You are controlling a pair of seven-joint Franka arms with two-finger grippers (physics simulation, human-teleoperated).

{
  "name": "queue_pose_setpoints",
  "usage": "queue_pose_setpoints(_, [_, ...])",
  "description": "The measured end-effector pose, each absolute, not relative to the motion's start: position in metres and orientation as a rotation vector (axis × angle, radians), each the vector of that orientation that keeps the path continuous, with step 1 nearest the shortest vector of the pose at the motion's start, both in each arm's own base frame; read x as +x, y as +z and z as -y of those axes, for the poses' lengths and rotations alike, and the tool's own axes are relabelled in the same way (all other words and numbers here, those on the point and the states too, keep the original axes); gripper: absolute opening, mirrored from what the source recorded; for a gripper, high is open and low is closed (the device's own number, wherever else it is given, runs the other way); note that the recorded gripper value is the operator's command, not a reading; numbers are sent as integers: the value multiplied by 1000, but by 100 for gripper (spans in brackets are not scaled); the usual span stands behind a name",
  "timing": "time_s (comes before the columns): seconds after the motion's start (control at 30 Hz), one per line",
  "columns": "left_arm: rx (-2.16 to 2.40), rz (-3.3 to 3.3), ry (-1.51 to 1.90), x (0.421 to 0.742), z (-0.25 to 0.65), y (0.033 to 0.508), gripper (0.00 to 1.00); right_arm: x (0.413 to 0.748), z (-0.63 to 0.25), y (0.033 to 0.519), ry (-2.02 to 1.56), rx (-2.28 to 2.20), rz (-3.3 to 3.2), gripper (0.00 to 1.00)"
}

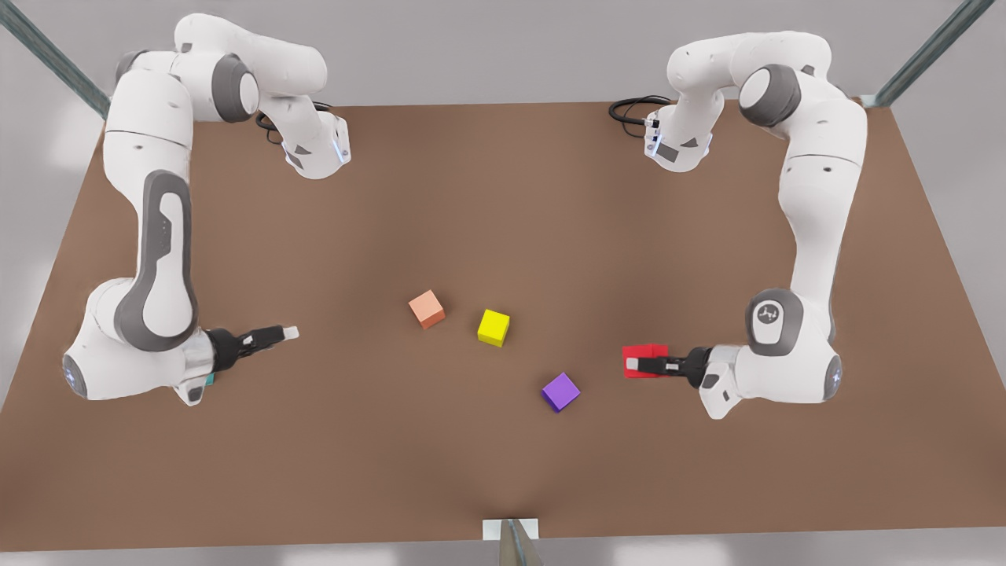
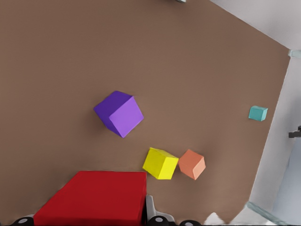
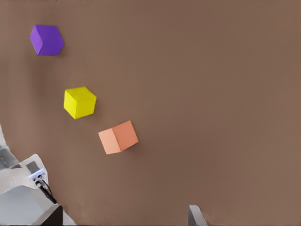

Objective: Pick up red wooden cube and pass to hand red wooden cube and place in blue wooden cube

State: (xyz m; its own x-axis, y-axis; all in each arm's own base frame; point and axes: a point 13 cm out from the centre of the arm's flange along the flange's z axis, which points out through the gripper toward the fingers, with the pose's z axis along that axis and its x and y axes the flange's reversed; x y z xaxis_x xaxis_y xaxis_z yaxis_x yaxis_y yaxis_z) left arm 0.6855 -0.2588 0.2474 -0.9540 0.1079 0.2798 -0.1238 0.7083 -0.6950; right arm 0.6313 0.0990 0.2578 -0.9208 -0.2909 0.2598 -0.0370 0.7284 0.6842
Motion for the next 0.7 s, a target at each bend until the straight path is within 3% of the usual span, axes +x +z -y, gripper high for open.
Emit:
queue_pose_setpoints(0.13, [-6,2411,1346,681,339,233,37,649,-169,258,-1497,365,2398,100])
queue_pose_setpoints(0.27, [85,2238,1608,685,417,244,37,655,-196,263,-1721,615,2359,100])
queue_pose_setpoints(0.47, [204,2134,1820,704,436,238,37,691,-251,255,-1956,1091,2439,100])
queue_pose_setpoints(0.7, [94,2181,1927,697,476,226,37,724,-324,250,-2390,1299,2442,100])
